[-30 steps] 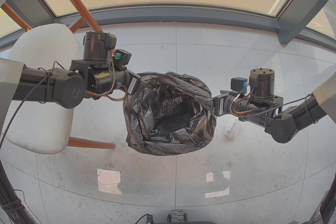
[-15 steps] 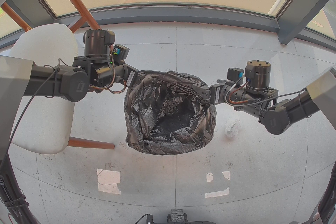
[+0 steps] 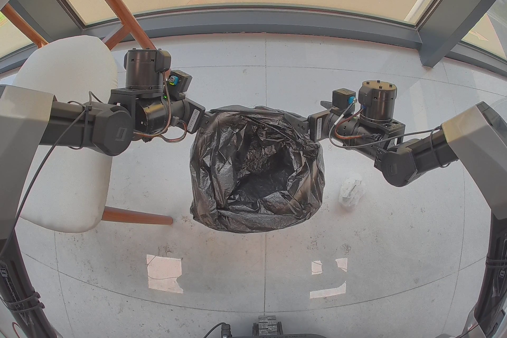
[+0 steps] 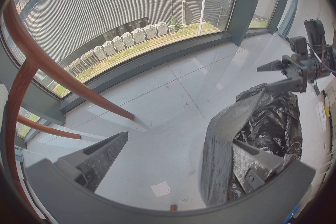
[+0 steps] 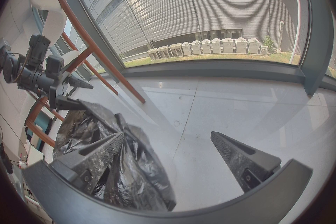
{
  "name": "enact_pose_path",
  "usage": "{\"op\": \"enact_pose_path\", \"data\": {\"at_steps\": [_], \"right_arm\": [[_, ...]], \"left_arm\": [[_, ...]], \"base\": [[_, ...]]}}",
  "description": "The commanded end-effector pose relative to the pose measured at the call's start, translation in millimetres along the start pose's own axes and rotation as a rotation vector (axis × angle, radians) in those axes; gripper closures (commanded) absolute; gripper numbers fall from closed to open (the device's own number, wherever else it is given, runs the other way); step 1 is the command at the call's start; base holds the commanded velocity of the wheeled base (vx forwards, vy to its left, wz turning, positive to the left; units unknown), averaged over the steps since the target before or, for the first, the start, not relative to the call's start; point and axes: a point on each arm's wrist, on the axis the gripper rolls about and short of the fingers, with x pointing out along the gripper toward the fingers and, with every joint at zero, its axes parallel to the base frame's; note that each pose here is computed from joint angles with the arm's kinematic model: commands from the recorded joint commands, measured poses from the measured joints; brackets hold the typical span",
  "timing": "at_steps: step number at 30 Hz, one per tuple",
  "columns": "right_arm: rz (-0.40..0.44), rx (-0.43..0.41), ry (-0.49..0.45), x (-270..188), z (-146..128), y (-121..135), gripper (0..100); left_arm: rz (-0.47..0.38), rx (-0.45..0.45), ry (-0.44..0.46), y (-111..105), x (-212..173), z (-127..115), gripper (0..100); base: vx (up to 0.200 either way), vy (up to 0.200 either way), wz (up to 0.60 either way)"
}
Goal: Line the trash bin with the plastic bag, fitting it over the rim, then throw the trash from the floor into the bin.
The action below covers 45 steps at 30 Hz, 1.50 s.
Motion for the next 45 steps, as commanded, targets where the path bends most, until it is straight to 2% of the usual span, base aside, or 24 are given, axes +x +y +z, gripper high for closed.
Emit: {"op": "enact_pose_path", "data": {"at_steps": [1, 4, 7, 12, 23, 24, 29, 38, 45], "right_arm": [[0.034, -0.004, -0.037, -4.5, 21.7, 12.5, 0], [0.075, -0.001, 0.032, -26.9, 22.1, 30.0, 0], [0.132, 0.003, 0.102, -47.9, 7.7, 40.2, 0], [0.147, -0.005, 0.213, -66.1, -22.4, 39.9, 0], [0.105, -0.023, 0.133, -34.5, -55.7, 20.0, 0], [0.104, -0.024, 0.130, -33.1, -55.1, 19.9, 100], [0.103, -0.025, 0.119, -25.6, -56.2, 18.7, 100], [0.116, -0.039, 0.012, -6.1, -30.3, 23.2, 100], [0.117, -0.040, -0.007, 6.8, -6.2, 23.0, 100]], "left_arm": [[-0.007, 0.001, 0.006, -3.3, 0.2, -3.4, 0], [-0.008, 0.001, -0.003, -4.8, 0.2, -3.5, 0], [-0.017, 0.001, -0.014, -8.0, -0.7, -1.1, 0], [-0.049, 0.012, 0.006, -20.4, -4.3, -6.0, 0], [-0.069, 0.022, 0.002, -31.1, -6.5, -12.0, 0], [-0.069, 0.022, 0.002, -31.1, -6.5, -12.0, 0], [-0.068, 0.021, -0.001, -30.9, -6.5, -11.5, 0], [-0.055, 0.014, -0.020, -27.8, -6.2, -8.5, 0], [-0.044, 0.011, -0.029, -22.7, -11.2, -6.2, 0]], "base": [[0.000, 0.000, 0.00], [0.000, 0.000, 0.00], [0.000, 0.000, 0.00], [0.000, 0.000, 0.00], [0.000, 0.000, 0.00], [0.000, 0.000, 0.00], [0.000, 0.000, 0.00], [0.000, 0.000, 0.00], [0.000, 0.000, 0.00]]}}
